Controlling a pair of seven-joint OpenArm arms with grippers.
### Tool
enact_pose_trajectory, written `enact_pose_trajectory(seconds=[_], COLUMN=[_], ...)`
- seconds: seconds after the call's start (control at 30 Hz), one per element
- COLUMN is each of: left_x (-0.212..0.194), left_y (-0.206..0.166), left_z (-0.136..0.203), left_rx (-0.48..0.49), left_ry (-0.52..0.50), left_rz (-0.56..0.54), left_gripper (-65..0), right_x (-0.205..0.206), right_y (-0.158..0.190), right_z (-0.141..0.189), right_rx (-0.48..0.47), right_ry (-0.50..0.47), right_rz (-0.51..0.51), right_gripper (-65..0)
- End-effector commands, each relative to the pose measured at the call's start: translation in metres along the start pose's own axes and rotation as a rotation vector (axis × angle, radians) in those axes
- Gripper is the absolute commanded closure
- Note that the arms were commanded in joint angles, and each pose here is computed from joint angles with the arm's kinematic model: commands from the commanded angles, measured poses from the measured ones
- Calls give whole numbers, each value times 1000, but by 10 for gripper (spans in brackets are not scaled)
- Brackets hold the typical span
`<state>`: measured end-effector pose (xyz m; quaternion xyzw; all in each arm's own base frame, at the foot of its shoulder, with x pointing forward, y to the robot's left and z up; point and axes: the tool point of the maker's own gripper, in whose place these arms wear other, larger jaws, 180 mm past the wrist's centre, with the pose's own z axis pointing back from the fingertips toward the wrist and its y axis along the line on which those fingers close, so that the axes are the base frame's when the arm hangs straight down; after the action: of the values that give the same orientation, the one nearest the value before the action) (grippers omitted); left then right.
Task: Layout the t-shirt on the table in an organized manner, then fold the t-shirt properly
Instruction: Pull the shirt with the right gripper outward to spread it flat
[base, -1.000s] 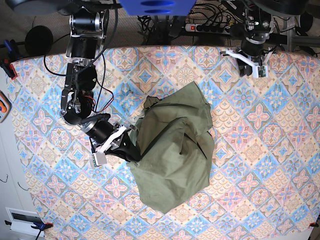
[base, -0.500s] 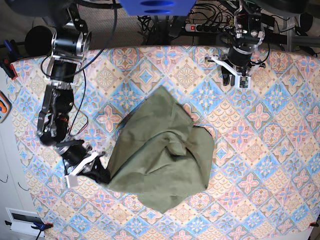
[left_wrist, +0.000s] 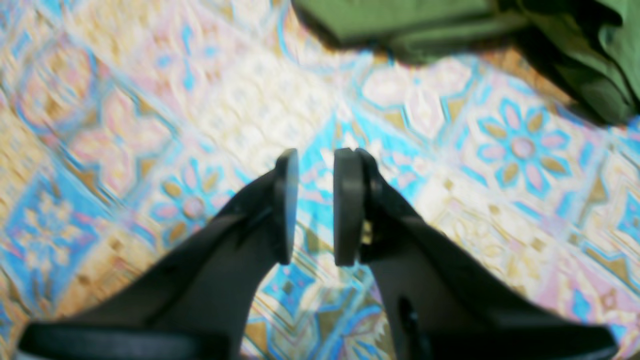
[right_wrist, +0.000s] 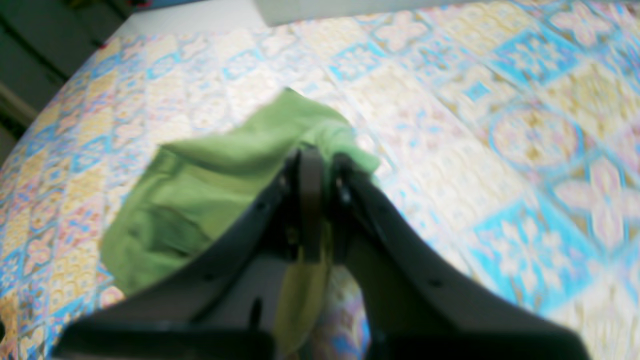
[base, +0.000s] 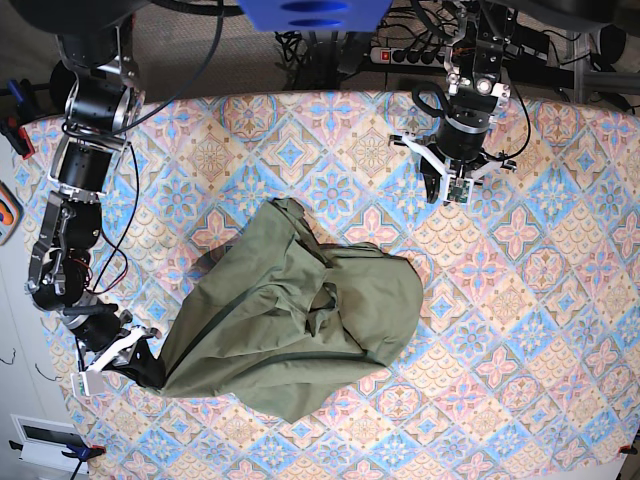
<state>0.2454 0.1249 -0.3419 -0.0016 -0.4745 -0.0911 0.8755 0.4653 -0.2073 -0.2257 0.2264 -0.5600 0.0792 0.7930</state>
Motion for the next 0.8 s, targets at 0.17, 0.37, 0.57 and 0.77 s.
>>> enact_pose_trajectory(seconds=[0.17, 0.37, 0.57, 0.77], left_x=[11, 14, 17, 17], left_y=[-1, -1, -2, -30], left_z=[-1, -4, -5, -5], left_rx=[2, 2, -4, -75], left_ry=[-35, -44, -50, -51], left_rz=[-21, -21, -15, -32], left_gripper=[-127, -127, -127, -129], right_x=[41, 26, 15, 8], right_y=[-30, -60, -72, -75], right_z=[28, 38, 40, 42], right_rx=[-70, -217, -283, -302], right_ry=[-69, 58, 128, 161], right_rz=[71, 209, 273, 289], right_gripper=[-4, -5, -12, -158])
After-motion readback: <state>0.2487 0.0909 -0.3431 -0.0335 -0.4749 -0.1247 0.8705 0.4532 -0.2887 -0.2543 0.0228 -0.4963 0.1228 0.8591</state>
